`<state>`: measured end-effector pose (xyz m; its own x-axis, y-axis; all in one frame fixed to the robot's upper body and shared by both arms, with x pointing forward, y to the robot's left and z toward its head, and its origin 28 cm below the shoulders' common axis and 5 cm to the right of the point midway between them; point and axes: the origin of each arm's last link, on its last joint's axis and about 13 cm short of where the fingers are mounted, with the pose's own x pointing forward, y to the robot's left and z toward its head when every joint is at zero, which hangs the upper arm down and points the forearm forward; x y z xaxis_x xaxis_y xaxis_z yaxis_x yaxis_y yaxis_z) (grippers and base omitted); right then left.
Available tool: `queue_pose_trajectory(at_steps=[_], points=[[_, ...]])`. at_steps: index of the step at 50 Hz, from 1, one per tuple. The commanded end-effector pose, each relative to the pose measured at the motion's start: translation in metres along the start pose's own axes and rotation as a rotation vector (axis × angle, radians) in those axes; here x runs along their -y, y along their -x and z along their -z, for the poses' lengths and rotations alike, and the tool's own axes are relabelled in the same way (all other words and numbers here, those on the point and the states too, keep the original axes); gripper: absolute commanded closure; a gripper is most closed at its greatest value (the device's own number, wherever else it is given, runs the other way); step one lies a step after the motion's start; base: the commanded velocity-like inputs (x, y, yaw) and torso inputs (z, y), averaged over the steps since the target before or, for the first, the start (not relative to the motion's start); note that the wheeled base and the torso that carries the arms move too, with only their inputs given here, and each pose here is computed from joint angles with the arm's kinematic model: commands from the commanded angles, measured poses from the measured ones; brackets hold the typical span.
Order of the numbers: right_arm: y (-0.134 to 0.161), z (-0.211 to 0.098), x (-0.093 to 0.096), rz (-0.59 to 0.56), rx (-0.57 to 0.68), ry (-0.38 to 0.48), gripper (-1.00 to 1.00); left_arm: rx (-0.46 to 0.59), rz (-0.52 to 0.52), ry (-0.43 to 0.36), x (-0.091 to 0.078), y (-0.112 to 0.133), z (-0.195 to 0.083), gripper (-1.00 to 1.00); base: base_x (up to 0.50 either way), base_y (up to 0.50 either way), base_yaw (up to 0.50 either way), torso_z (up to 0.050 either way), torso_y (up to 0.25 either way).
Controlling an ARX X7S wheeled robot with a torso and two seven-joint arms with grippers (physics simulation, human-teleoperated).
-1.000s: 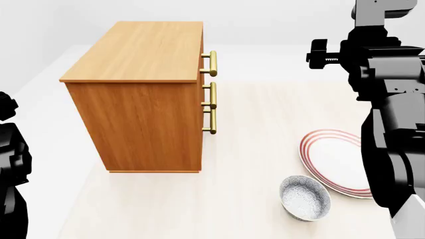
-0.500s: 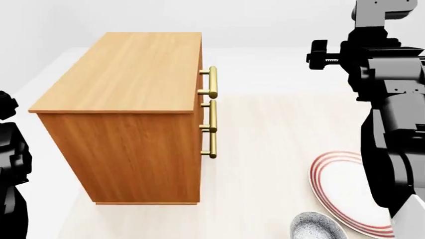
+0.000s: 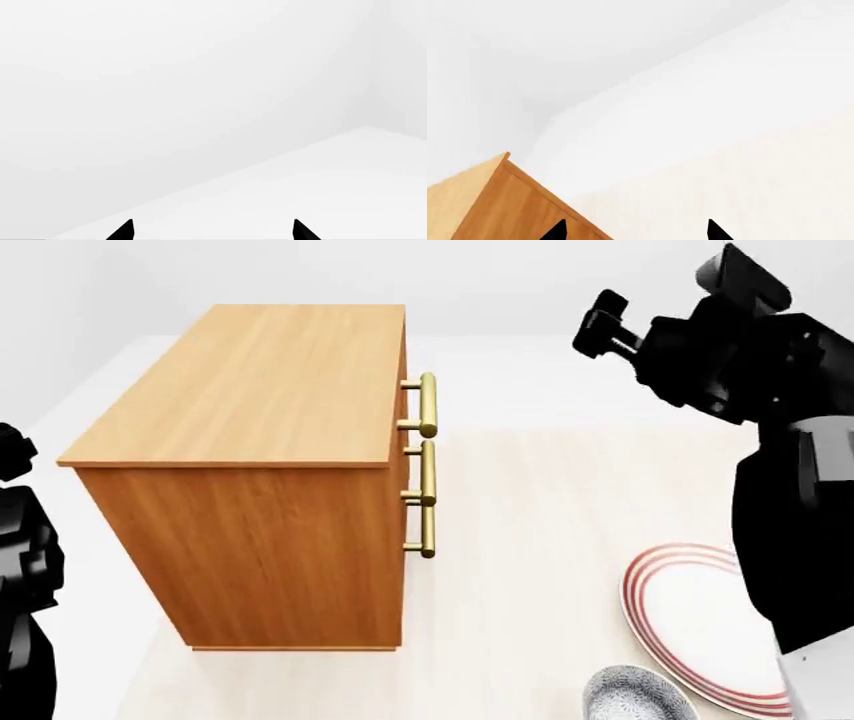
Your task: Open the top drawer of the cabinet and put the bowl in it.
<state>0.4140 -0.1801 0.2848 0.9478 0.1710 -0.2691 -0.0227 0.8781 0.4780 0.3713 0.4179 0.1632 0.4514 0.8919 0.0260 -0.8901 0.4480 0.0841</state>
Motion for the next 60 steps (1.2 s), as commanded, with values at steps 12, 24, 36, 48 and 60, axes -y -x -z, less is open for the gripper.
queue_pose_trajectory(at_steps=[12, 24, 36, 48, 60], points=[[-0.009, 0.044, -0.015, -0.456, -0.139, -0.512, -1.00, -0.011, -0.008, -0.010, 0.001, 0.001, -0.001, -1.00, 0.00, 0.00, 0.00, 0.000, 0.000], [-0.017, 0.064, -0.020, -0.544, -0.125, -0.677, -1.00, -0.008, -0.003, -0.019, 0.001, 0.001, -0.001, -1.00, 0.00, 0.00, 0.00, 0.000, 0.000], [-0.021, 0.077, -0.023, -0.514, -0.166, -0.680, -1.00, -0.003, 0.003, -0.021, 0.001, 0.001, -0.001, -1.00, 0.00, 0.00, 0.00, 0.000, 0.000], [-0.025, 0.082, -0.020, -0.440, -0.142, -0.641, -1.00, 0.000, 0.005, -0.022, 0.001, 0.001, 0.000, -1.00, 0.00, 0.00, 0.00, 0.000, 0.000], [-0.027, 0.097, -0.023, -0.451, -0.195, -0.640, -1.00, -0.001, 0.011, -0.027, 0.001, 0.001, 0.000, -1.00, 0.00, 0.00, 0.00, 0.000, 0.000]])
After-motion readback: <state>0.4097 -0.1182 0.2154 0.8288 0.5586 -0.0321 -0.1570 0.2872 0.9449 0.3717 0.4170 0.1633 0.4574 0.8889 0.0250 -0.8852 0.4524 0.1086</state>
